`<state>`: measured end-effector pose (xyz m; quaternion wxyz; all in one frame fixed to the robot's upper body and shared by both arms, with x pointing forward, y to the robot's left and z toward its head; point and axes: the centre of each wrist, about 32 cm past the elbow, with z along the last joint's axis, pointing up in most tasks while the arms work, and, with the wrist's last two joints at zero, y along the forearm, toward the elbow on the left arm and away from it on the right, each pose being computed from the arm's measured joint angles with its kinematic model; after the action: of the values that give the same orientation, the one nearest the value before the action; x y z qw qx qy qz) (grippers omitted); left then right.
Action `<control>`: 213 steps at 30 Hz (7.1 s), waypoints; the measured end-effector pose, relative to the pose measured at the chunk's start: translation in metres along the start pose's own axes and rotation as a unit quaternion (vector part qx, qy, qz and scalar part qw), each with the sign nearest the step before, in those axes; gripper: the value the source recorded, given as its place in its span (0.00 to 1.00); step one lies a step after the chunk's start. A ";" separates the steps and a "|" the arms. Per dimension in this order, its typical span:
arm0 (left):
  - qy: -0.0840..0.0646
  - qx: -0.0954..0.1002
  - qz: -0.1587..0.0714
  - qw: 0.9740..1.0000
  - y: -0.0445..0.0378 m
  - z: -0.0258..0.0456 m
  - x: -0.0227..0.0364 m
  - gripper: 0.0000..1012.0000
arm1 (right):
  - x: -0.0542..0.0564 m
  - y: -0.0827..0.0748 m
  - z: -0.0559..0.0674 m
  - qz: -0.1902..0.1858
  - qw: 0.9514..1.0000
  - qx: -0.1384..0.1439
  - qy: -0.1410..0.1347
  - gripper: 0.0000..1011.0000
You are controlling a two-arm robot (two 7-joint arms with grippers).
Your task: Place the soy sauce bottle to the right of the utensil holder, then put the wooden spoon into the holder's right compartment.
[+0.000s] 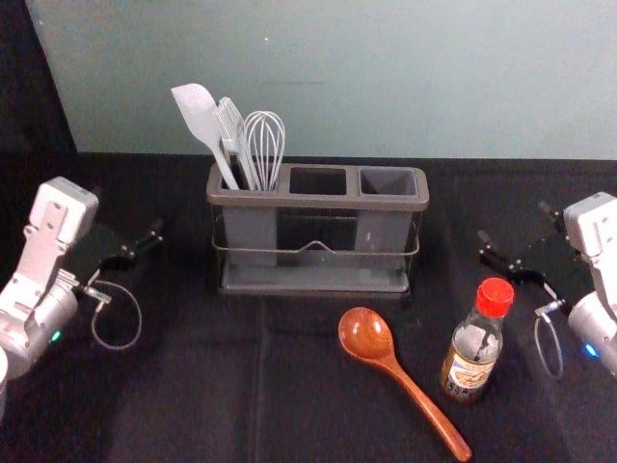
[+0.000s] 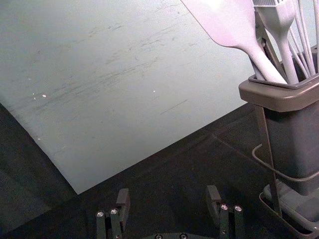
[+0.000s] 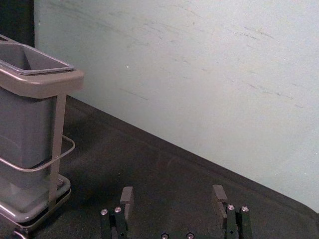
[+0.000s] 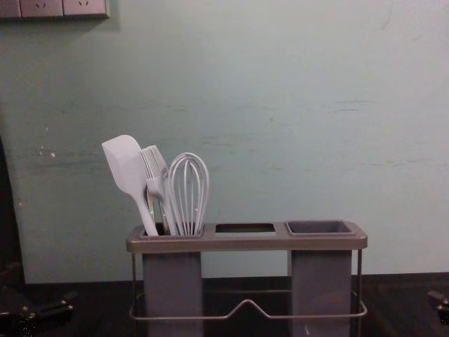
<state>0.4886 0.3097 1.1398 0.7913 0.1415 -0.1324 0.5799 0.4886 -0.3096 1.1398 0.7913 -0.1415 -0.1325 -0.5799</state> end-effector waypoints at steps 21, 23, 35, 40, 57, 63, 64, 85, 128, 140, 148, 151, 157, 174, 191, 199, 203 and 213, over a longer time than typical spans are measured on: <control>0.000 0.000 0.000 1.000 0.0000 0.0000 0.0000 0.99 | 0.000 0.000 0.000 0.000 1.000 0.000 0.000 0.99; 0.000 0.000 0.000 1.000 0.0000 0.0000 0.0000 0.99 | 0.000 0.000 0.000 0.000 1.000 0.000 0.000 0.99; 0.000 0.000 0.000 1.000 0.0000 0.0000 0.0000 0.99 | 0.002 -0.005 0.001 -0.007 1.000 0.002 -0.001 0.99; 0.000 0.000 0.000 1.000 0.0000 0.0000 0.0000 0.99 | 0.005 -0.023 0.001 -0.023 1.000 0.007 -0.001 0.99; 0.000 0.000 0.000 1.000 0.0000 0.0000 0.0000 0.99 | 0.011 -0.089 0.016 -0.036 0.993 0.102 0.049 0.99; 0.000 0.000 0.000 1.000 0.0000 0.0000 0.0000 0.99 | 0.009 -0.098 0.024 -0.019 0.980 0.159 0.114 0.99; 0.000 0.000 0.000 1.000 0.0000 0.0000 0.0000 0.99 | 0.009 -0.099 0.025 -0.015 0.979 0.164 0.122 0.99; 0.000 0.000 0.000 1.000 0.0000 0.0000 0.0000 0.99 | 0.010 -0.137 0.058 0.128 0.974 0.095 0.162 0.99; 0.000 0.000 0.000 1.000 0.0000 0.0000 0.0000 0.99 | -0.039 -0.102 0.036 0.131 0.980 0.073 0.132 0.99; 0.000 0.000 0.000 1.000 0.0000 0.0000 0.0000 0.99 | -0.040 -0.111 0.041 0.128 0.979 0.078 0.136 0.99; 0.000 0.000 0.000 1.000 0.0000 0.0000 0.0000 0.99 | -0.041 -0.115 0.040 0.129 0.978 0.078 0.147 0.99; 0.000 0.000 0.000 1.000 0.0000 0.0000 0.0000 0.99 | -0.041 -0.116 0.040 0.129 0.977 0.079 0.149 0.98; 0.000 0.000 0.000 1.000 0.0000 0.0000 0.0000 0.99 | -0.041 -0.118 0.041 0.130 0.978 0.078 0.142 0.84; 0.000 0.000 0.000 1.000 0.0000 0.0000 0.0000 0.99 | -0.040 -0.124 0.042 0.123 0.979 0.073 0.142 0.39; 0.000 0.000 0.000 1.000 0.0000 0.0000 0.0000 0.99 | -0.021 -0.126 0.060 0.118 0.980 0.095 0.127 0.39; 0.000 0.000 0.000 1.000 0.0000 0.0000 0.0000 0.99 | -0.010 -0.121 0.066 0.123 0.979 0.101 0.125 0.39; 0.000 0.000 0.000 1.000 0.0000 0.0000 0.0000 0.99 | -0.007 -0.118 0.068 0.125 0.979 0.103 0.127 0.39; 0.000 0.000 0.000 1.000 0.0000 0.0000 0.0000 0.99 | 0.004 -0.101 0.066 0.137 0.977 0.101 0.130 0.39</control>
<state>0.4886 0.3097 1.1398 0.7913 0.1415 -0.1324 0.5799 0.3909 -0.3173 1.2100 0.8838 -0.0010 -0.0654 -0.4632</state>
